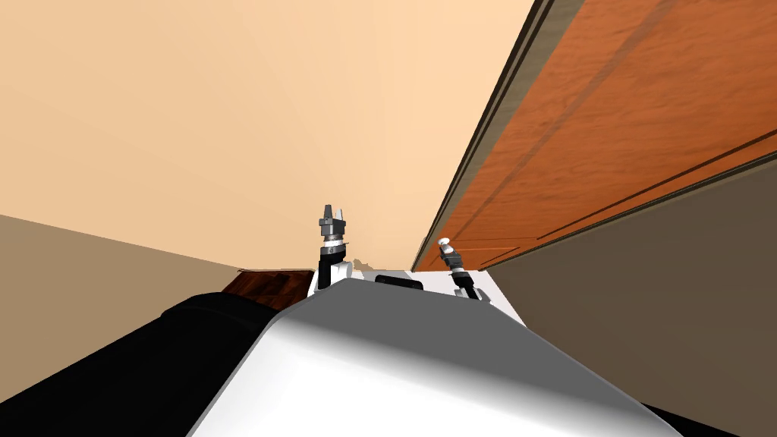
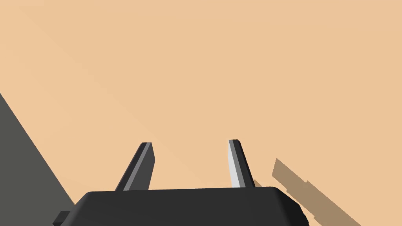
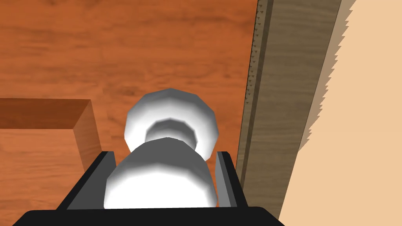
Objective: Pull the door open
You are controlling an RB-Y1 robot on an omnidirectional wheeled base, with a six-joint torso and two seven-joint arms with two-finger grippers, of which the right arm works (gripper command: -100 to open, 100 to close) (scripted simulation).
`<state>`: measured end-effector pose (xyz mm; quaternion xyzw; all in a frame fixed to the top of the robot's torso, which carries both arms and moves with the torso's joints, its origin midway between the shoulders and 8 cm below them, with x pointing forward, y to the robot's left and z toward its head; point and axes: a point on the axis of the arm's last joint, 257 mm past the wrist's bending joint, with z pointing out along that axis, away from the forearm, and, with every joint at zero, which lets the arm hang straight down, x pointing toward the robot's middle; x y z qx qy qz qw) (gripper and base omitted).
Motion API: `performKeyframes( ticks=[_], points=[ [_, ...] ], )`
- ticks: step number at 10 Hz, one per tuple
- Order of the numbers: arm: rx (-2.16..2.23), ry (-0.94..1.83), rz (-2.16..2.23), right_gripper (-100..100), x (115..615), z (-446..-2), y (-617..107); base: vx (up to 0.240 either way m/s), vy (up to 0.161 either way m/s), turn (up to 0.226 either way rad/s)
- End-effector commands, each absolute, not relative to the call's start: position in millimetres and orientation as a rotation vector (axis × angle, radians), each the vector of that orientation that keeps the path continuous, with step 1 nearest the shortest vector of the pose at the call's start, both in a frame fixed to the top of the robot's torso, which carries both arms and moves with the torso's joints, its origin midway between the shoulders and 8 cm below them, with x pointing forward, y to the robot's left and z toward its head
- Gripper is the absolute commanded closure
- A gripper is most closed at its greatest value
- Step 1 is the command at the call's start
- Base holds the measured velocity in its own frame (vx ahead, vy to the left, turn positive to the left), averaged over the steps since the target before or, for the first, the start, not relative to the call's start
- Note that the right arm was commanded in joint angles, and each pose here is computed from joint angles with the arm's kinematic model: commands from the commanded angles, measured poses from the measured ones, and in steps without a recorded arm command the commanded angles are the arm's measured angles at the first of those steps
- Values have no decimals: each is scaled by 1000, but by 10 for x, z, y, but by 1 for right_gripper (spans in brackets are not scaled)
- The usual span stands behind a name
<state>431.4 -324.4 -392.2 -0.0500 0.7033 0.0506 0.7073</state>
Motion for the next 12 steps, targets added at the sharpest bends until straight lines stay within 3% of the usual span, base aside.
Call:
performKeyframes(
  ticks=[1, 12],
  points=[
    [-111, 1561, 115, 100, 4309, -3922, -3234, -15, -2, -5],
    [73, 1563, 248, 100, 4331, -3911, -3304, -38, -14, 53]
  ],
)
